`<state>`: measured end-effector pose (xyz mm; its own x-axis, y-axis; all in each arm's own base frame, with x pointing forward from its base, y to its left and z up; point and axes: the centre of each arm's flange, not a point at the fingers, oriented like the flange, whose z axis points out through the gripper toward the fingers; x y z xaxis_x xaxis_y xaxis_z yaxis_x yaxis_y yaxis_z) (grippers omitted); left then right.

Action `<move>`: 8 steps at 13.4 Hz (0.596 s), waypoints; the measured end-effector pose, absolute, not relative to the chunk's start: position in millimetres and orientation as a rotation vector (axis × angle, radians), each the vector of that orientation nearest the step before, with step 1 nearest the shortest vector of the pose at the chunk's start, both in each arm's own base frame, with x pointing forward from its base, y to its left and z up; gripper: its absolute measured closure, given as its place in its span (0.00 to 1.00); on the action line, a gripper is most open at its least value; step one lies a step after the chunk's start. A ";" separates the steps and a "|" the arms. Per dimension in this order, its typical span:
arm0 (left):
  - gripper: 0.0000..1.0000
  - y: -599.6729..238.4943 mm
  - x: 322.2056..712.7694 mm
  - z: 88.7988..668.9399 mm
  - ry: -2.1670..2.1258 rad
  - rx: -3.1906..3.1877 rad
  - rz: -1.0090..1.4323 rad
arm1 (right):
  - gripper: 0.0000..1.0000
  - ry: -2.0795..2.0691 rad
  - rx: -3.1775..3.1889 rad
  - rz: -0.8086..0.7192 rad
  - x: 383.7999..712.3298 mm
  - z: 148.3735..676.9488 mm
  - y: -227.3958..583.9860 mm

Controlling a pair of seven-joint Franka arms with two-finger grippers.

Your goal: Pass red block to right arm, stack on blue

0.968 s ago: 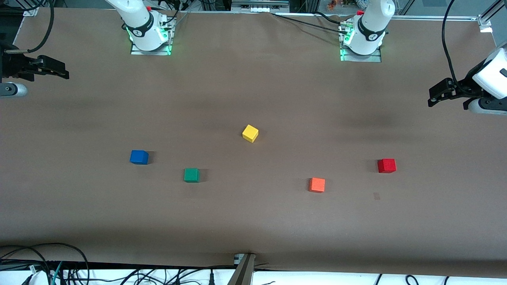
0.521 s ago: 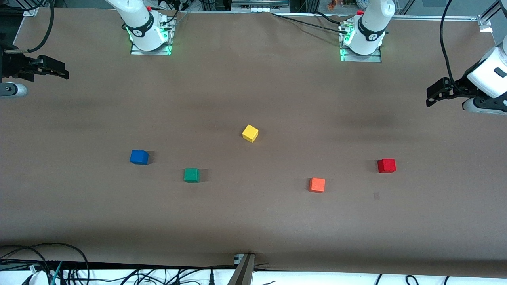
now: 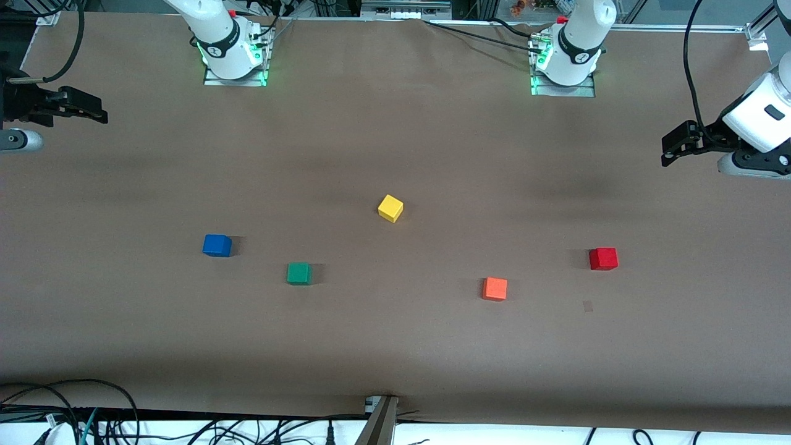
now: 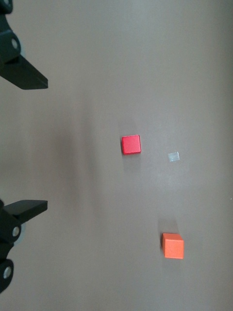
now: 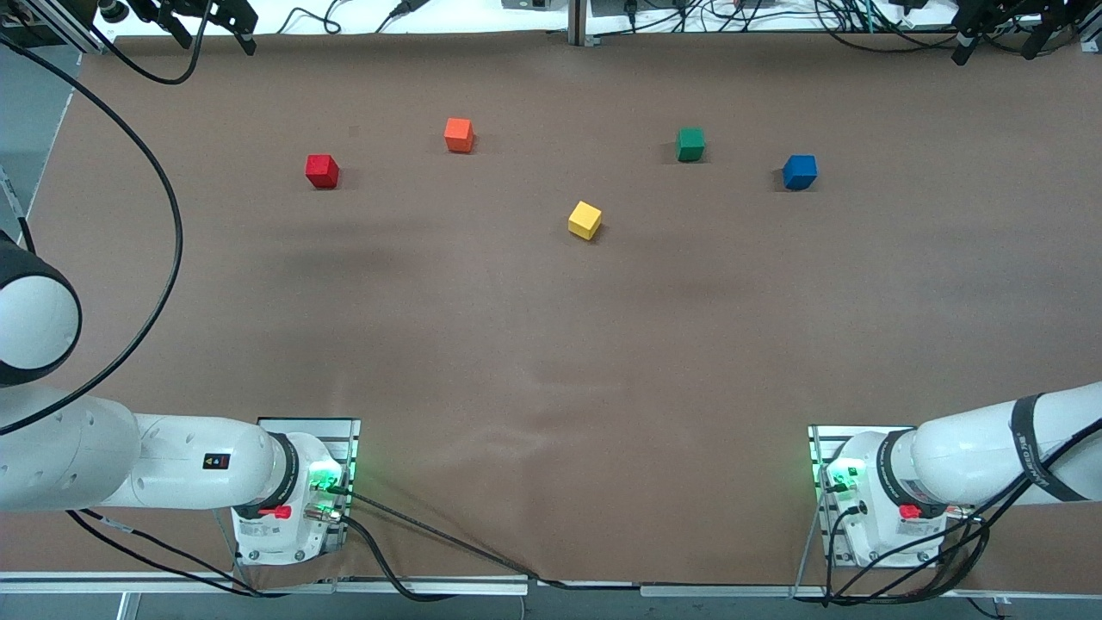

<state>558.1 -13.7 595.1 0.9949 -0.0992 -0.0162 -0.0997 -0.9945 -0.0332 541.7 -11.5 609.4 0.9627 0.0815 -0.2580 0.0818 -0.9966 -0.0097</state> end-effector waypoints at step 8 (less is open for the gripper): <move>0.00 -11.3 558.4 592.0 0.150 -3.095 0.039 | 0.00 0.128 3.111 -0.409 541.7 609.4 -11.8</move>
<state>558.4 -11.3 592.0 0.9950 -0.0963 -0.0272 -0.0974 -0.9944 -0.0414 541.7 -11.8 609.4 0.9628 0.0809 -0.2579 0.0811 -0.9967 -0.0099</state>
